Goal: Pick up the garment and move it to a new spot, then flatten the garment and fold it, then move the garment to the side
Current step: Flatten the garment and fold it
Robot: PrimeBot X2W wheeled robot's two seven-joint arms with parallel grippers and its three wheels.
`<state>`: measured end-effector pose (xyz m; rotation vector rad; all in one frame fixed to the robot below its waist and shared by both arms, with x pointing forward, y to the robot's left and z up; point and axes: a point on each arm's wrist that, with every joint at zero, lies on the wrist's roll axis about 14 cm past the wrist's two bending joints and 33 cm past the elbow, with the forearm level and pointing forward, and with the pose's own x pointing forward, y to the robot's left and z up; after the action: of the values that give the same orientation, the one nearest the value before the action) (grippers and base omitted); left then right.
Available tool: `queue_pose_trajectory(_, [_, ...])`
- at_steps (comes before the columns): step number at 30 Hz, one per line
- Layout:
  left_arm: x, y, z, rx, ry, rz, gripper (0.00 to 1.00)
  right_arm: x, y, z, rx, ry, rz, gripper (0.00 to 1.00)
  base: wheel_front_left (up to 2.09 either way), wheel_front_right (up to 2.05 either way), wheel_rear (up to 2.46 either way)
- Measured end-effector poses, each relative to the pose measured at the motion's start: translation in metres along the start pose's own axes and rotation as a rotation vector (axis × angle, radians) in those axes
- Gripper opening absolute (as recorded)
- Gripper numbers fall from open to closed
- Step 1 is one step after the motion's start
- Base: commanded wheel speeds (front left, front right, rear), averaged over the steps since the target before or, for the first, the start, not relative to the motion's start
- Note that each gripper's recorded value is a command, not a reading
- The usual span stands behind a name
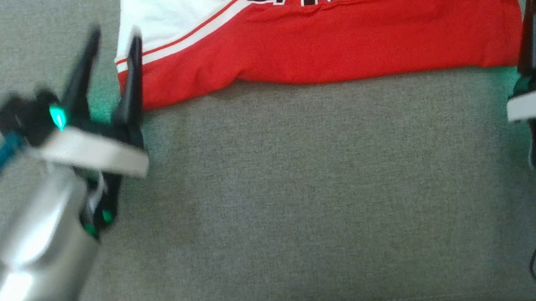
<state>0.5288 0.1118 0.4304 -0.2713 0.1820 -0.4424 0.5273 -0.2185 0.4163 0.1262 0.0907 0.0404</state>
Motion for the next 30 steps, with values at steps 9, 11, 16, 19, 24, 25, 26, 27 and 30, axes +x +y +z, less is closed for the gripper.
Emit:
queue_pose_trajectory(9, [-0.040,0.010,-0.063,-0.137,0.164,0.108,1.00,-0.018,0.001,-0.008,0.030,0.018,-0.015,1.00,0.00,0.00,0.00])
queue_pose_trajectory(11, [-0.040,0.012,-0.070,-0.137,0.198,0.113,1.00,-0.019,-0.001,-0.007,0.028,0.018,-0.019,1.00,0.00,0.00,0.00])
queue_pose_trajectory(16, [-0.042,0.007,-0.078,-0.127,0.255,0.086,0.65,-0.021,0.001,-0.006,0.024,0.023,-0.013,1.00,0.00,0.00,0.00])
queue_pose_trajectory(19, [-0.049,0.006,-0.081,-0.122,0.275,0.078,0.00,-0.022,0.005,-0.020,0.028,0.067,-0.003,1.00,0.00,0.00,0.00])
queue_pose_trajectory(24, [-0.054,0.004,-0.077,-0.105,0.276,0.067,0.00,-0.028,0.018,-0.048,0.050,0.170,0.027,1.00,0.00,0.00,0.00])
queue_pose_trajectory(25, [-0.055,0.004,-0.076,-0.099,0.274,0.066,0.00,-0.028,0.019,-0.052,0.053,0.190,0.030,1.00,0.00,0.00,0.00])
queue_pose_trajectory(26, [-0.057,0.004,-0.076,-0.089,0.272,0.063,0.00,-0.028,0.020,-0.054,0.054,0.206,0.034,1.00,0.00,0.00,0.00])
queue_pose_trajectory(27, [-0.058,0.003,-0.076,-0.080,0.269,0.061,0.00,-0.028,0.020,-0.057,0.050,0.222,0.038,1.00,0.00,0.00,0.00])
queue_pose_trajectory(30, [-0.061,0.003,-0.073,-0.044,0.261,0.054,0.00,-0.027,0.018,-0.059,0.030,0.242,0.041,0.00,0.00,0.00,0.00])
